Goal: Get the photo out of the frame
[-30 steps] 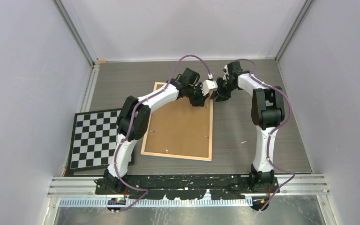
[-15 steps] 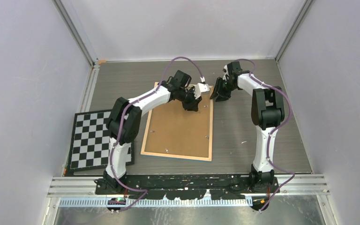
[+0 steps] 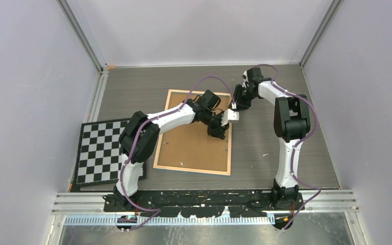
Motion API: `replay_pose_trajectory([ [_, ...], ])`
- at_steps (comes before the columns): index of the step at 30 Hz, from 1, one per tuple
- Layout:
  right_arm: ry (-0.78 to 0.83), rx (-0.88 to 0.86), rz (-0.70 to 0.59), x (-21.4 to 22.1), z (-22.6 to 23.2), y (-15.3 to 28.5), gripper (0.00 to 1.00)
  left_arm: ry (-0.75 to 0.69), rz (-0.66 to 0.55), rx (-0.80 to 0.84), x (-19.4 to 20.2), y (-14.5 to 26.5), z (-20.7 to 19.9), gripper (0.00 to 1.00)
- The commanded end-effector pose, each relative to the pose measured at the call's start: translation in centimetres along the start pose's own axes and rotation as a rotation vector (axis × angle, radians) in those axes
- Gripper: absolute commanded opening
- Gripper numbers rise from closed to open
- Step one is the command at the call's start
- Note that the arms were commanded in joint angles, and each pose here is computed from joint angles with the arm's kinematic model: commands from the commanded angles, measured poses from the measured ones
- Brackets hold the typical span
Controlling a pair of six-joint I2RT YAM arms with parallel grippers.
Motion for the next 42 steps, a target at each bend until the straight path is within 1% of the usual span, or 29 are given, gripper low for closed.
replay_pose_trajectory([
  [1,0.030,0.068,0.116,3.3,-0.4,-1.1,0.44,-0.049,-0.036,0.044,-1.3,0.6,-1.2,0.00],
  [11,0.048,0.086,0.122,3.3,-0.9,-1.7,0.44,-0.105,0.027,0.141,0.1,0.2,-3.9,0.00],
  [17,0.060,0.104,0.115,3.2,-1.3,-2.0,0.44,-0.116,0.067,0.159,1.1,0.6,-4.8,0.00],
  [21,0.067,0.111,0.117,3.3,-1.5,-2.1,0.44,-0.148,0.098,0.148,1.8,0.8,-4.9,0.00],
  [29,0.085,0.122,0.121,3.3,-1.8,-2.2,0.44,-0.198,0.123,0.195,2.2,1.7,-5.9,0.00],
  [34,0.087,0.125,0.124,3.4,-1.9,-2.2,0.44,-0.222,0.154,0.207,2.5,1.7,-5.8,0.00],
  [37,0.084,0.123,0.128,3.5,-1.8,-2.3,0.44,-0.224,0.144,0.207,2.0,1.9,-5.9,0.00],
  [42,0.078,0.117,0.131,3.5,-1.7,-2.2,0.44,-0.220,0.072,0.158,0.1,2.2,-5.7,0.00],
])
Point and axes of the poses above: each gripper's point midway between its finger pads, its own y axis back along the fingers, its own z axis along the line the jaws close on, x = y × z, the point moved 5 cm from there along y, back along the fingers, and after that the axes turned 15 degrees about y, right-handed, at the moved point
